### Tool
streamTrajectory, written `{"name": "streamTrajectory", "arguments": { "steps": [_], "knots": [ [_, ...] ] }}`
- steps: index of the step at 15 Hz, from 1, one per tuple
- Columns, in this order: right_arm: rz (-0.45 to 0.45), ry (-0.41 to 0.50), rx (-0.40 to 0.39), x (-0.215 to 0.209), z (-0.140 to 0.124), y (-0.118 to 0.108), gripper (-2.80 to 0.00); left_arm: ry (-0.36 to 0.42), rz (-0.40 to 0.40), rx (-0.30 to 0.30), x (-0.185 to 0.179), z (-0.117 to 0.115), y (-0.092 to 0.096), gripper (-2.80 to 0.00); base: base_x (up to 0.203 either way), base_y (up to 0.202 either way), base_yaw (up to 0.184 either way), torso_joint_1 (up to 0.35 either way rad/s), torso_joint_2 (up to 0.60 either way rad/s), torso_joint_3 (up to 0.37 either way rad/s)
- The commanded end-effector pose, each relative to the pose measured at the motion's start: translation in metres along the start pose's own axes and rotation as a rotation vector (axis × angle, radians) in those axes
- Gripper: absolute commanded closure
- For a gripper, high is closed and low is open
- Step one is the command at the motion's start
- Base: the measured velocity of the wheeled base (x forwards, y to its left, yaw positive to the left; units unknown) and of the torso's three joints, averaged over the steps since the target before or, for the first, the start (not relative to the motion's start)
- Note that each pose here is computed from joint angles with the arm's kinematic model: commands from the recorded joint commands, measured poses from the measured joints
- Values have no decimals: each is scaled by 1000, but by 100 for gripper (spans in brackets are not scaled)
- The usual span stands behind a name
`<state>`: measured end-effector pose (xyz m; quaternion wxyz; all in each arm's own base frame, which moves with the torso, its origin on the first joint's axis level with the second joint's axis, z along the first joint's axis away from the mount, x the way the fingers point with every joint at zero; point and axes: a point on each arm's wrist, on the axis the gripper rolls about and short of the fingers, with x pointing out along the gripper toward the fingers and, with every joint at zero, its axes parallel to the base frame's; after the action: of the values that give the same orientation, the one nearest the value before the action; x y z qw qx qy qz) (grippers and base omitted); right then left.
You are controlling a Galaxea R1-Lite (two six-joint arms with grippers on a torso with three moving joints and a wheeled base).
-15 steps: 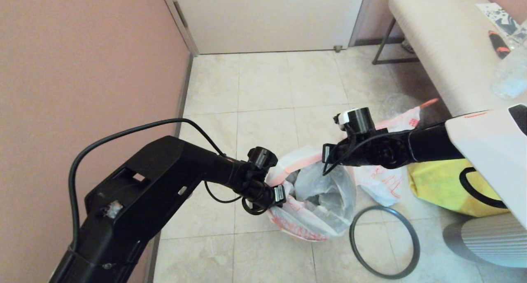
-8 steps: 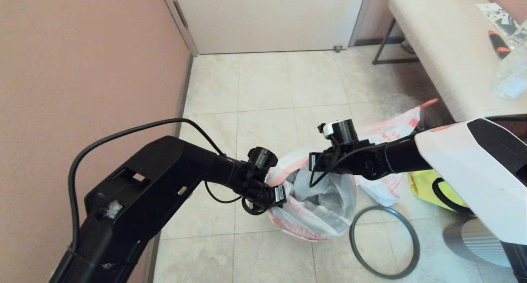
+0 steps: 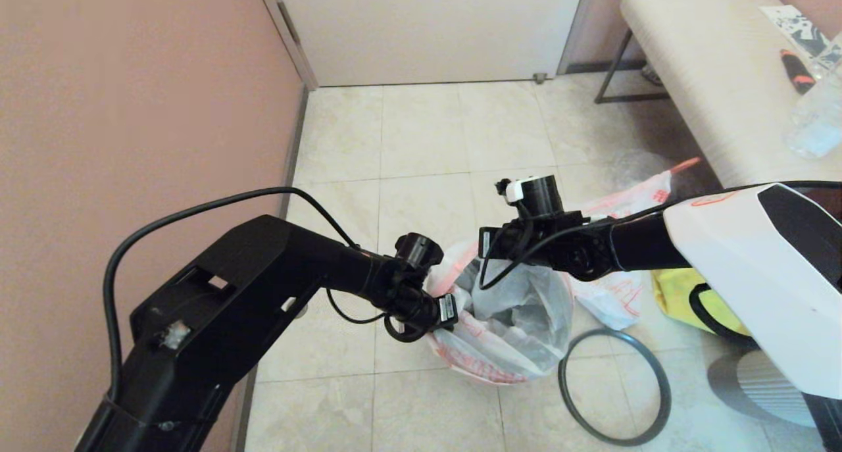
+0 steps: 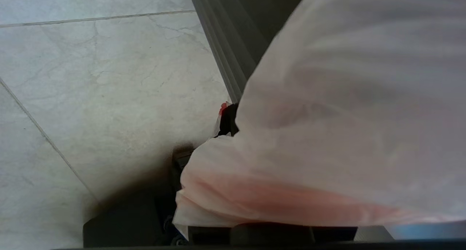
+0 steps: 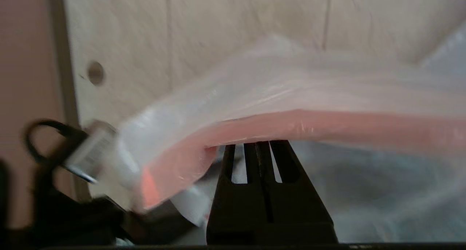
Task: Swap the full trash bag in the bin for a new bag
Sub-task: Put the new garbage bag on the trash can
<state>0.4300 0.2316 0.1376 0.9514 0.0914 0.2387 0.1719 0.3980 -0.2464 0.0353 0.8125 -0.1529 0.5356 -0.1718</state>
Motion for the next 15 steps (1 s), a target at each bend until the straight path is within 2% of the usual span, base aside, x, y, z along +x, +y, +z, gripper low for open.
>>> {"name": "streamTrajectory", "arguments": {
  "steps": [1, 4, 7, 9, 11, 15],
  "knots": [
    [10, -31, 3, 4, 1, 0, 0, -2, -1, -2, 0, 0, -1, 0, 0, 0, 0, 0, 0, 0],
    [29, -106, 12, 13, 4, -3, 0, -1, 2, 2, 0, -1, -2, 0, 0, 0, 0, 0, 0, 0],
    [8, -184, 32, 33, 17, -23, 0, -7, 14, 11, 1, -3, -2, 0, 0, 0, 0, 0, 0, 0],
    [-41, -160, 24, 49, 15, -55, 0, -18, 11, 7, 1, -1, -1, 0, 0, 0, 0, 0, 0, 0],
    [-75, -115, -15, 58, 3, -72, 0, -33, 4, 6, 1, 1, 1, 0, 0, 0, 0, 0, 0, 0],
    [-131, -72, 0, 53, 6, -97, 0, -48, 0, -4, -1, 5, 4, 0, 0, 0, 0, 0, 0, 0]
  ]
}}
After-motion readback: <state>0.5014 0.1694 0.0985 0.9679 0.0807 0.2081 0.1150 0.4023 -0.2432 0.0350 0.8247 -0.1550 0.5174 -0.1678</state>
